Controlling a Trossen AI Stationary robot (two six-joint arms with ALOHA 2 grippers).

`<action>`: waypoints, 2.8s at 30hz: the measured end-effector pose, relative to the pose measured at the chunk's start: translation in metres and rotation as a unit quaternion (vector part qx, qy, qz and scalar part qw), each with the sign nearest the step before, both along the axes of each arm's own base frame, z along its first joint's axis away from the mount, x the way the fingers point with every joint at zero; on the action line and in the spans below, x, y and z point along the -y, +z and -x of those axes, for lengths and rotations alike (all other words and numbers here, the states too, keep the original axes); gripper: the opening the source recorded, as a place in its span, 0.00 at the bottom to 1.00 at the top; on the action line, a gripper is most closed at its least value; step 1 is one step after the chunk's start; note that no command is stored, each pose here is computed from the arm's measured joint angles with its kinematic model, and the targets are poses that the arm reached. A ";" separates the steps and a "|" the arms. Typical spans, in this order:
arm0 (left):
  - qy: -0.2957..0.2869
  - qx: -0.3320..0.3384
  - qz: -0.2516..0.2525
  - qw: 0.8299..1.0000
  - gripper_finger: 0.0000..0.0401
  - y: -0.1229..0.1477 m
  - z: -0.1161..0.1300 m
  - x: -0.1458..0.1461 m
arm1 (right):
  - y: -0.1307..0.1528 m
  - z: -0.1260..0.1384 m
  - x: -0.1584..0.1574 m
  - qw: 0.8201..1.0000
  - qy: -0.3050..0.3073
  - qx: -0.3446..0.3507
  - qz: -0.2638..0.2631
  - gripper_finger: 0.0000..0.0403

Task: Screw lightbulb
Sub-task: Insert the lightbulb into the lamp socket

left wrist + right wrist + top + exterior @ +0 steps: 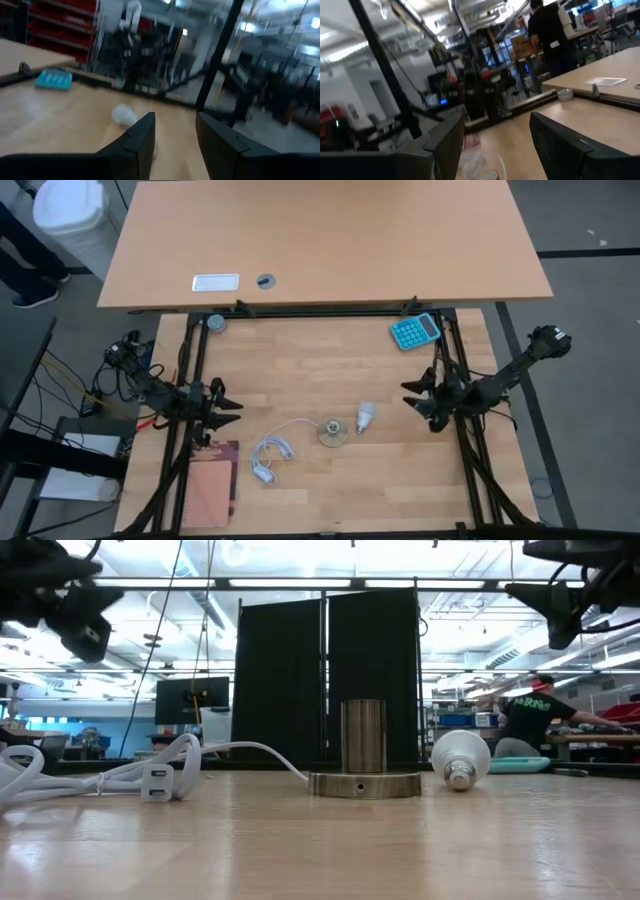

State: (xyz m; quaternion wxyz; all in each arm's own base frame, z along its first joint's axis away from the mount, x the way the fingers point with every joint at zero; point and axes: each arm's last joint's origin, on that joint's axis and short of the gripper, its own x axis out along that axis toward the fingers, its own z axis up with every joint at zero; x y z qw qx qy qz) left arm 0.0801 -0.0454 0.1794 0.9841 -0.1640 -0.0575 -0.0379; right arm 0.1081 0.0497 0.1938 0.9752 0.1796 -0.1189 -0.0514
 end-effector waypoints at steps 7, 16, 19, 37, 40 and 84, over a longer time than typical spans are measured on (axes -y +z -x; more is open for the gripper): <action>0.022 0.066 0.013 0.997 0.37 0.015 0.003 -0.003 | -0.009 -0.008 -0.006 0.999 0.011 -0.034 0.017 0.57; 0.109 0.041 -0.034 0.993 0.37 0.047 0.000 -0.006 | -0.005 -0.028 -0.019 0.993 0.008 -0.091 0.079 0.57; 0.127 0.029 -0.051 0.990 0.37 0.061 -0.004 -0.003 | -0.005 -0.035 -0.022 0.990 0.003 -0.107 0.091 0.57; 0.199 -0.143 -0.179 0.953 0.37 0.088 -0.099 0.055 | 0.029 -0.084 -0.029 0.931 -0.034 -0.345 0.113 0.57; 0.166 -0.156 -0.157 0.961 0.37 0.080 -0.117 0.058 | 0.033 -0.089 -0.028 0.923 -0.026 -0.368 0.108 0.57; 0.077 -0.329 -0.138 0.931 0.52 -0.058 -0.243 0.036 | 0.031 -0.099 -0.017 0.858 0.002 -0.498 0.126 0.57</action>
